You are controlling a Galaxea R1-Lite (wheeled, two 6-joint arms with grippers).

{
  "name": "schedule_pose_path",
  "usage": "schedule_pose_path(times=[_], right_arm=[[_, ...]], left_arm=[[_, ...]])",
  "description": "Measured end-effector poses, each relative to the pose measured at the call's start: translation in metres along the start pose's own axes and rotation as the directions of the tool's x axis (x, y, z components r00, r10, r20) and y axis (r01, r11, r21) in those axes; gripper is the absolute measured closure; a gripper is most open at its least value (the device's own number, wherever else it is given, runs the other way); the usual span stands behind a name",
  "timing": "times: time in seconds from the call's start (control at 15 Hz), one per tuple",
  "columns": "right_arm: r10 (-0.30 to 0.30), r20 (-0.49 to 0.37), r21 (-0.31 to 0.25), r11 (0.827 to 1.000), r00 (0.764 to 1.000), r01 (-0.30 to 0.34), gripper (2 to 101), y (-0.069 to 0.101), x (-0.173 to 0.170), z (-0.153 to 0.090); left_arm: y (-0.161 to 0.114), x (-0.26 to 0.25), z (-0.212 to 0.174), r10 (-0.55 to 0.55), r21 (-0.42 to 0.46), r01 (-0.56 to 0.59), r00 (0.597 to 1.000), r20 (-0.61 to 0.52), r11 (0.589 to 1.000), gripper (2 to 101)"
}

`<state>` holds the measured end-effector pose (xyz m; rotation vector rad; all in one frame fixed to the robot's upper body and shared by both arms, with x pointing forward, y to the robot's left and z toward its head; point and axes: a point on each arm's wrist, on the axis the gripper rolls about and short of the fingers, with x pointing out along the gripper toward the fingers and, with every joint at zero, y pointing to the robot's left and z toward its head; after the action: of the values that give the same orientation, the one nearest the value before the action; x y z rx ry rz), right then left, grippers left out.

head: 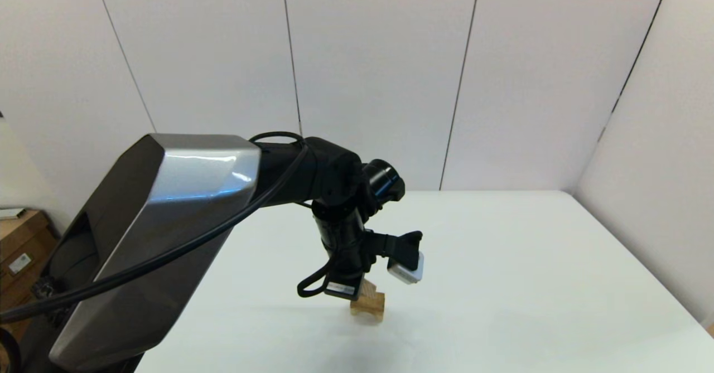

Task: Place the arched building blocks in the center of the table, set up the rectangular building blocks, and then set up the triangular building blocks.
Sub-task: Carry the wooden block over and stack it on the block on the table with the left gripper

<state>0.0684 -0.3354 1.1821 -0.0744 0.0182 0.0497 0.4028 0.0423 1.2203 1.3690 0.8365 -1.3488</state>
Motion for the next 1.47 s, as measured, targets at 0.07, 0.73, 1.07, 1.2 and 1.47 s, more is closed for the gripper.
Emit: schedule_pose_path(times=[0.07, 0.73, 1.07, 1.2, 1.47], right_arm=[[0.000, 0.000, 0.000, 1.000, 1.000, 0.000, 4.3, 0.000, 0.000, 0.000], [0.000, 0.000, 0.000, 1.000, 1.000, 0.000, 4.3, 0.000, 0.000, 0.000], [0.000, 0.000, 0.000, 1.000, 1.000, 0.000, 4.3, 0.000, 0.000, 0.000], [0.001, 0.000, 0.000, 1.000, 1.000, -0.001, 4.3, 0.000, 0.000, 0.000], [0.000, 0.000, 0.000, 1.000, 1.000, 0.000, 4.3, 0.000, 0.000, 0.000]], left_arm=[[0.000, 0.002, 0.000, -0.004, -0.001, 0.004, 1.000, -0.002, 1.000, 81.9], [0.001, 0.019, 0.010, 0.002, -0.104, -0.002, 1.000, 0.006, 0.995, 81.9], [0.000, 0.024, 0.012, -0.006, -0.122, 0.006, 1.000, 0.003, 0.992, 81.9], [0.000, 0.025, 0.012, -0.010, -0.121, 0.010, 1.000, 0.001, 0.993, 81.9], [0.001, 0.027, 0.011, -0.009, -0.118, 0.008, 1.000, -0.002, 0.993, 81.9]])
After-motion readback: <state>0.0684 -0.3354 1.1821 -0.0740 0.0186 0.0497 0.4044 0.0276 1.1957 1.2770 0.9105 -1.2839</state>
